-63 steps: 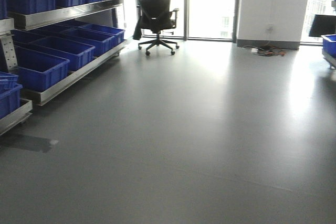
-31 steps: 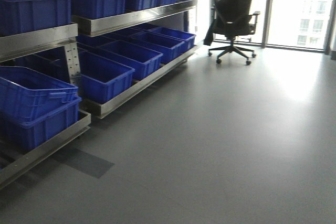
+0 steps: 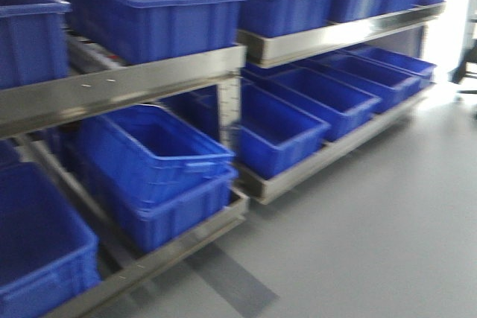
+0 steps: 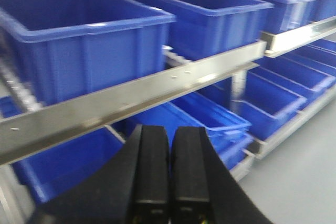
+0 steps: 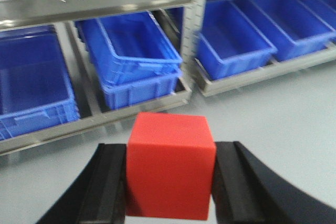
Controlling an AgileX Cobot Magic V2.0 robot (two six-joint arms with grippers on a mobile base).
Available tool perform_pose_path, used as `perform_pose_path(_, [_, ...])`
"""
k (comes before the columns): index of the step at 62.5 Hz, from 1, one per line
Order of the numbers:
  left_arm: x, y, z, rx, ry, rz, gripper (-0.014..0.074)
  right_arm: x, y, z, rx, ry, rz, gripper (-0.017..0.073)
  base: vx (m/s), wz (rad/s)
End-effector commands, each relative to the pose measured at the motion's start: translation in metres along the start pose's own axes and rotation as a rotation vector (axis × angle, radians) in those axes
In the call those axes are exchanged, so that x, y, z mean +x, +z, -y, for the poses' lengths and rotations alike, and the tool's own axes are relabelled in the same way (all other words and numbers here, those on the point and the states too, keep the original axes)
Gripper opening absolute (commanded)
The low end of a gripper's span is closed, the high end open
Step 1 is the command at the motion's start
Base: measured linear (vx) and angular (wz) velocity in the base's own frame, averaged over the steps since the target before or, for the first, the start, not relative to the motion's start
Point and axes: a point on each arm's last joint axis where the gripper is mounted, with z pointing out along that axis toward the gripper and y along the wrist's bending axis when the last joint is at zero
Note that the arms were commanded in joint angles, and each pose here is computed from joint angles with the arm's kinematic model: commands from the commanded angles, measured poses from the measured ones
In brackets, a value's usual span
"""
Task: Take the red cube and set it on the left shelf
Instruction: 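Drive the base to the shelf rack holding the red cube, then move the right gripper with the red cube over the blue bin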
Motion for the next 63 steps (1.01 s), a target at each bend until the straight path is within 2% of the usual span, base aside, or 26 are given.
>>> perform_pose_path(1, [0.0003,-0.0002,-0.0004,-0.003,-0.013,0.067,0.009,-0.0171,-0.0035,0.0001,0.001,-0.019,0.111,0.0123,0.56,0.89])
perform_pose_path(34, [0.0003,-0.0002,-0.0004,-0.003,-0.013,0.067,0.009,-0.0171,-0.0035,0.0001,0.001,-0.019,0.111,0.0123,0.49,0.91])
perform_pose_path(63, [0.0003,-0.0002,-0.0004,-0.003,-0.013,0.067,0.009,-0.0171,-0.0035,0.0001,0.001,-0.019,0.111,0.0123,0.32,0.25])
